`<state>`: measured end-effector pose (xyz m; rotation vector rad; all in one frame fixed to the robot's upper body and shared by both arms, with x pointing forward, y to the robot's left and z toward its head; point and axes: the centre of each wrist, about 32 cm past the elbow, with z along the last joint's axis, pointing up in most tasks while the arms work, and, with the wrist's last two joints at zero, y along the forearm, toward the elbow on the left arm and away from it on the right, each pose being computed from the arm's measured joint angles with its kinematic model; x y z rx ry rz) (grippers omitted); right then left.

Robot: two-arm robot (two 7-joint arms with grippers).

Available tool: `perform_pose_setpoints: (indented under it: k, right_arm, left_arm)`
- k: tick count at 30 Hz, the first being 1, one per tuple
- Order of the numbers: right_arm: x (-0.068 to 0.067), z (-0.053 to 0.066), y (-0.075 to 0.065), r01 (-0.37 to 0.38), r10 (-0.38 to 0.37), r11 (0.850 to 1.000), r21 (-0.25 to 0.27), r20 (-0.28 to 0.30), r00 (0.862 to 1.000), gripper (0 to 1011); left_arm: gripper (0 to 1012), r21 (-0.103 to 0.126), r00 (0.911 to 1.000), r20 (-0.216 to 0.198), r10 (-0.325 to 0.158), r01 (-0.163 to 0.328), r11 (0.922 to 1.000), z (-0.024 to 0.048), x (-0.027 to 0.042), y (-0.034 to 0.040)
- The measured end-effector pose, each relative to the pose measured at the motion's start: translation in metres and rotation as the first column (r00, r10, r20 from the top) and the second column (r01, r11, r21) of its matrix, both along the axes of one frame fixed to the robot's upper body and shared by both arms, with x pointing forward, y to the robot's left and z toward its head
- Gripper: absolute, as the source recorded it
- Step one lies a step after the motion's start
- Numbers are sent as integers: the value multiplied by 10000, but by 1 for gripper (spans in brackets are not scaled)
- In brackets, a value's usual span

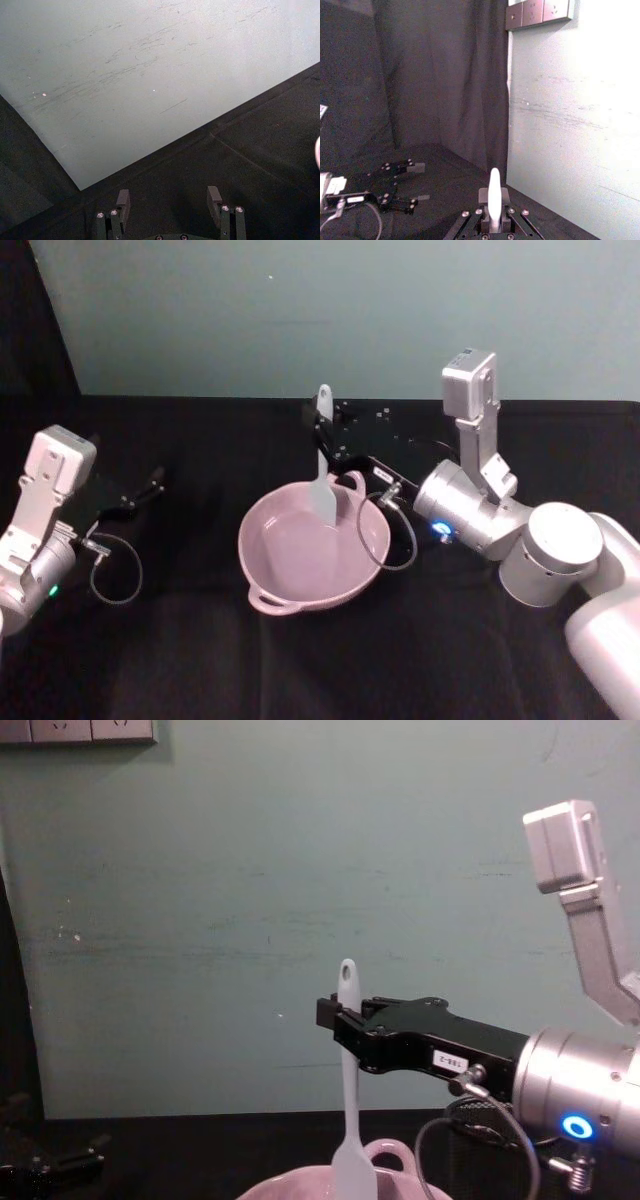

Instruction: Use the one hand to pick up the spoon and stir the clear water in the bowl.

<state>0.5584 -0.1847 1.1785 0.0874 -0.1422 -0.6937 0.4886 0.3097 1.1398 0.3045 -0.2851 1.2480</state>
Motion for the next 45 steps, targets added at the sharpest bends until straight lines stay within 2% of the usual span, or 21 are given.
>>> perform_pose_setpoints:
  k: [4, 9, 14, 21, 30, 34, 40, 45]
  right_arm:
    - [-69, 31, -86, -227, 225, 9996, -177, -110, 9997, 116]
    - [-149, 41, -111, -558, 550, 9982, -205, -392, 9977, 116]
    - [-222, 28, -68, -964, 953, 9953, -104, -779, 9924, 116]
    - [-251, -8, 32, -1250, 1244, 9922, 1, -959, 9876, 116]
    - [-134, -88, 238, -928, 936, 9956, 136, -831, 9921, 116]
    - [-67, -110, 272, -584, 597, 9981, 190, -762, 9953, 116]
    - [23, -128, 261, -27, 41, 9998, 200, -668, 9978, 116]
    - [67, -109, 180, 317, -306, 9993, 192, -570, 9979, 116]
  left_arm:
    - [1011, -1, 10000, 0, -1, 1, 10000, 0, 0, 0]
    - [1011, 0, 10000, -1, 0, 0, 10000, 0, 0, 0]
    - [1011, 0, 10000, -1, 0, 0, 10000, 0, 0, 0]
    - [1011, 0, 10000, 0, 0, 0, 10000, 0, 0, 0]
    - [1011, -1, 10000, 0, -1, 1, 10000, 0, 0, 0]
    - [1011, 0, 10000, 0, 1, -1, 10000, 0, 0, 0]
    - [1011, -1, 10000, 0, 0, 0, 10000, 0, 0, 0]
    - [1011, 0, 10000, -1, -1, 1, 10000, 0, 0, 0]
